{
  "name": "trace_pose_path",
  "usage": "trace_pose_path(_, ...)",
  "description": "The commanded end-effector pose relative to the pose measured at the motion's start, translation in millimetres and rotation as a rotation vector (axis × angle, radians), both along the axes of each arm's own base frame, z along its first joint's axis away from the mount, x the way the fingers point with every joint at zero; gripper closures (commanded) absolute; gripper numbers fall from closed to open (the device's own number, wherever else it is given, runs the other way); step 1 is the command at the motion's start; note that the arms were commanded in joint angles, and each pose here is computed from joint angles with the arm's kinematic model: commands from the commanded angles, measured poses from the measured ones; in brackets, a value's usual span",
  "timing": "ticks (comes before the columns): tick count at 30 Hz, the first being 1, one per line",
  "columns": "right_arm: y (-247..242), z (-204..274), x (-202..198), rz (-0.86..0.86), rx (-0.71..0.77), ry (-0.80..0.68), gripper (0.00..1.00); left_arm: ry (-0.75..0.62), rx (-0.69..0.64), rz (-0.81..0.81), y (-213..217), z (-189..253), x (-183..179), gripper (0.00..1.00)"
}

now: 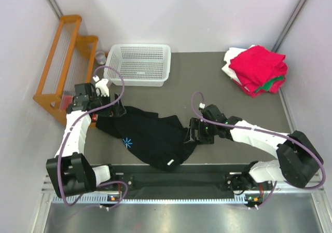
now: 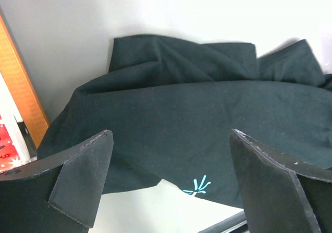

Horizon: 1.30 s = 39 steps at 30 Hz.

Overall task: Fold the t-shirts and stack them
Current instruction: Flatten the tshirt out

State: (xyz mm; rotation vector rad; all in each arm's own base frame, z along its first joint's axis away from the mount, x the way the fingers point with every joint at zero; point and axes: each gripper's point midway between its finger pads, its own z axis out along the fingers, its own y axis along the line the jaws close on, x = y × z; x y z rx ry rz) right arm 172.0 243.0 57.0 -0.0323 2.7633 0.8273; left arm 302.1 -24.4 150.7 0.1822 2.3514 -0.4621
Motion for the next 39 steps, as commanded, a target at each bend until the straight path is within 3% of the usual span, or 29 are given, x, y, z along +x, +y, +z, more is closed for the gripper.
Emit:
trace_pose_path(1, 13, 13, 18, 0.0, 0.044, -0.066, 0.29, 0.051, 0.019, -0.008, 9, -17, -2, 0.03)
trace_pose_path(4, 14, 11, 21, 0.003, 0.036, -0.067, 0.48, 0.113, 0.029, -0.017, 12, -29, -8, 0.04)
trace_pose_path(5, 15, 13, 22, 0.005, 0.039, -0.073, 0.58, 0.123, 0.035, -0.006, 14, -31, -7, 0.04)
trace_pose_path(8, 16, 14, 23, 0.006, 0.041, -0.077, 0.73, 0.146, 0.073, 0.024, 27, -37, -5, 0.04)
trace_pose_path(13, 16, 21, 26, 0.008, 0.043, -0.095, 0.79, 0.167, 0.183, 0.104, 54, -40, 10, 0.04)
trace_pose_path(19, 6, 28, 29, -0.021, 0.009, -0.118, 1.0, 0.125, 0.229, 0.165, 71, -29, 31, 0.04)
trace_pose_path(30, -84, 78, 71, -0.272, -0.045, -0.215, 1.0, 0.119, 0.223, 0.175, 75, -29, 36, 0.04)
trace_pose_path(39, -98, 81, 79, -0.29, -0.054, -0.212, 1.0, 0.174, 0.144, 0.108, 58, -46, 29, 0.05)
